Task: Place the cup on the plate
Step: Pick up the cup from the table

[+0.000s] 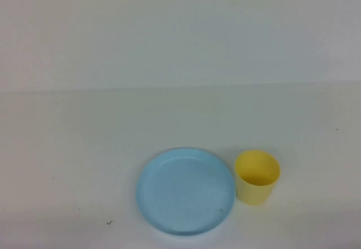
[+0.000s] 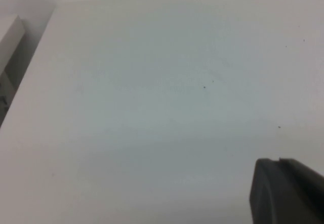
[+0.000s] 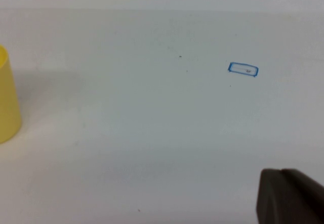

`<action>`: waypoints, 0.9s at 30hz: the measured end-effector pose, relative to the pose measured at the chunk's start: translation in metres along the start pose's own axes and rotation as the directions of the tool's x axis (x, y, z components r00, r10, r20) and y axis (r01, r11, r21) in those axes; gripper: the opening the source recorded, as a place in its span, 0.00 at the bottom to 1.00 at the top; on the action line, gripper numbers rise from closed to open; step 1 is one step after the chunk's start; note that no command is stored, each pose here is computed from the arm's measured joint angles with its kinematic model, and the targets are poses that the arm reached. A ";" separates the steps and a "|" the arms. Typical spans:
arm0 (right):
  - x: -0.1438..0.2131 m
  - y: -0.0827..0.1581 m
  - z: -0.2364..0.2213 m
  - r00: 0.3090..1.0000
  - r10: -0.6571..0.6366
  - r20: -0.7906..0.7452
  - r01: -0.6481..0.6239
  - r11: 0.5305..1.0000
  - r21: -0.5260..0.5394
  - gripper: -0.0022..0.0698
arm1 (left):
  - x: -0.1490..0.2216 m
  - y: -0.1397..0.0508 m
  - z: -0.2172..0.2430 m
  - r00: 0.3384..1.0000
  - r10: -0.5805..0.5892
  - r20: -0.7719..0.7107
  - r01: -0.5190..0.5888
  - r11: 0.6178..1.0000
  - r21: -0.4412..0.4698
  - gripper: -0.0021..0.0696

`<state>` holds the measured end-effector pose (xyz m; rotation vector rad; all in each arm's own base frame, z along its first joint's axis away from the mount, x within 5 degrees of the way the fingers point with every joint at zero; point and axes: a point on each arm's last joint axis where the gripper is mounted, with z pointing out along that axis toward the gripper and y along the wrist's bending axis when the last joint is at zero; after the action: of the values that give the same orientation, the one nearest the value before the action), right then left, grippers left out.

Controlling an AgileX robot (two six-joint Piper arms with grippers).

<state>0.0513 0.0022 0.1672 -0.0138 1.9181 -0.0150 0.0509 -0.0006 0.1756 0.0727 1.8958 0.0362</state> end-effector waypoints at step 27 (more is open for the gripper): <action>-0.001 0.000 0.000 1.000 0.000 0.007 0.000 1.000 0.001 0.03 | -0.001 0.000 0.000 1.000 0.001 0.014 -0.001 1.000 -0.003 0.03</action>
<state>0.0515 0.0021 0.1677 -0.0129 1.9113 -0.0162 0.0513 -0.0005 0.1769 0.0716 1.8814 0.0393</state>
